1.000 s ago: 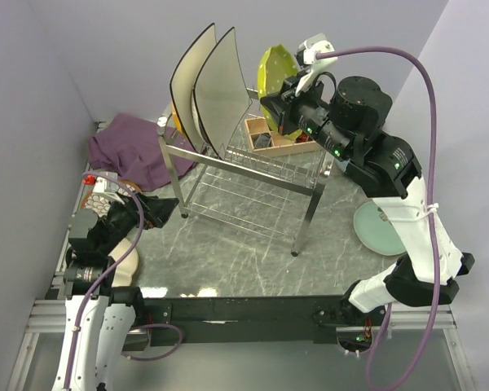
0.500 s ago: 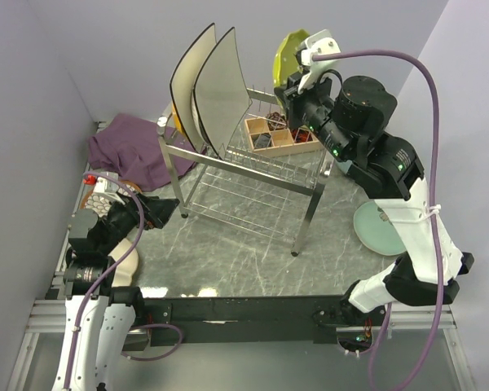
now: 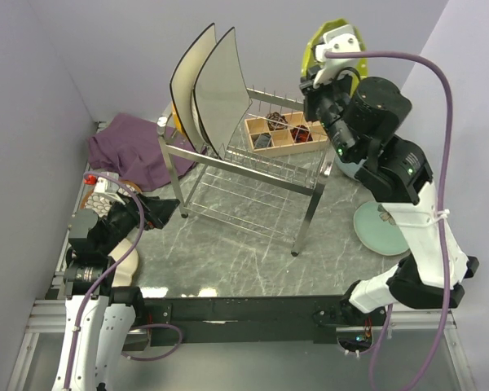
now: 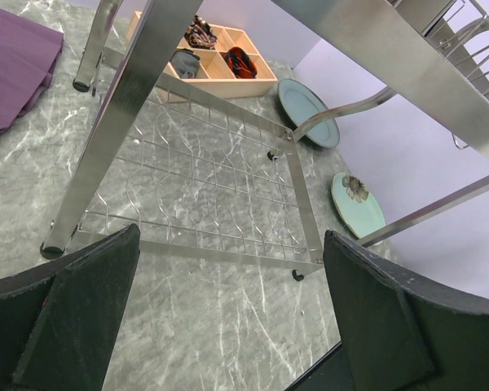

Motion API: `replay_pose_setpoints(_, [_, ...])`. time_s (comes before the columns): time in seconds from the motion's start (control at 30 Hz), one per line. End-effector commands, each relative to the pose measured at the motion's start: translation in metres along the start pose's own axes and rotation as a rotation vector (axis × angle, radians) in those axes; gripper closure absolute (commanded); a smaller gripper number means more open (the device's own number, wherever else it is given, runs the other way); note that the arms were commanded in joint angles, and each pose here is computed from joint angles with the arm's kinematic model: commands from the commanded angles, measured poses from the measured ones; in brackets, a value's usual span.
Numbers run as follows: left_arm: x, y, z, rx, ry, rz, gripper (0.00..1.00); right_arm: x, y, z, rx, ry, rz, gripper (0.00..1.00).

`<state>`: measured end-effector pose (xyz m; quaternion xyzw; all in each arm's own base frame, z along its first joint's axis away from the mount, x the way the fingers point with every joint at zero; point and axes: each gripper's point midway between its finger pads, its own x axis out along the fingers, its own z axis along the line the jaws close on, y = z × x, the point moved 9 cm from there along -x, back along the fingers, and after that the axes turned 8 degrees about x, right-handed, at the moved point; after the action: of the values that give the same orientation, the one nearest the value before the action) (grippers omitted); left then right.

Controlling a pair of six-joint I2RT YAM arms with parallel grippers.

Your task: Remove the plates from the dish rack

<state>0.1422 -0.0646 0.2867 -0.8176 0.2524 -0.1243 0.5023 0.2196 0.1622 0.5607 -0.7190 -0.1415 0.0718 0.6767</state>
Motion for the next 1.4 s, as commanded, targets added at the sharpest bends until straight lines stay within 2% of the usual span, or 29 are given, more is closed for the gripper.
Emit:
replay_pose_setpoints(0.0, [0.002,-0.005,-0.003,0.023,0.04,-0.03,0.01,-0.041,-0.049,-0.04,0.081,0.14,-0.219,1.0])
replay_pose_setpoints(0.27, [0.0,-0.006,-0.004,0.033,0.041,-0.031,0.0,-0.056,-0.032,-0.058,0.12,0.302,-0.136,1.0])
replay_pose_setpoints(0.5, [0.0,-0.005,-0.005,0.035,0.053,-0.025,0.01,-0.067,0.004,-0.073,0.128,0.441,-0.02,1.0])
replay_pose_setpoints(0.67, [-0.001,-0.005,-0.006,0.039,0.062,-0.032,0.01,-0.085,0.023,-0.086,0.204,0.521,0.01,1.0])
replay_pose_setpoints(0.9, [-0.001,-0.004,-0.006,0.04,0.063,-0.029,0.01,-0.094,0.081,-0.089,0.252,0.574,0.154,1.0])
replay_pose_setpoints(1.03, [-0.003,-0.004,-0.008,0.042,0.069,-0.031,0.01,-0.11,0.106,-0.091,0.318,0.574,0.168,1.0])
replay_pose_setpoints(1.13, [-0.003,-0.004,-0.008,0.042,0.069,-0.033,0.01,-0.114,0.131,-0.091,0.317,0.586,0.233,1.0])
replay_pose_setpoints(1.37, [-0.003,-0.004,-0.007,0.041,0.064,-0.034,0.0,-0.105,0.183,-0.088,0.351,0.549,0.327,1.0])
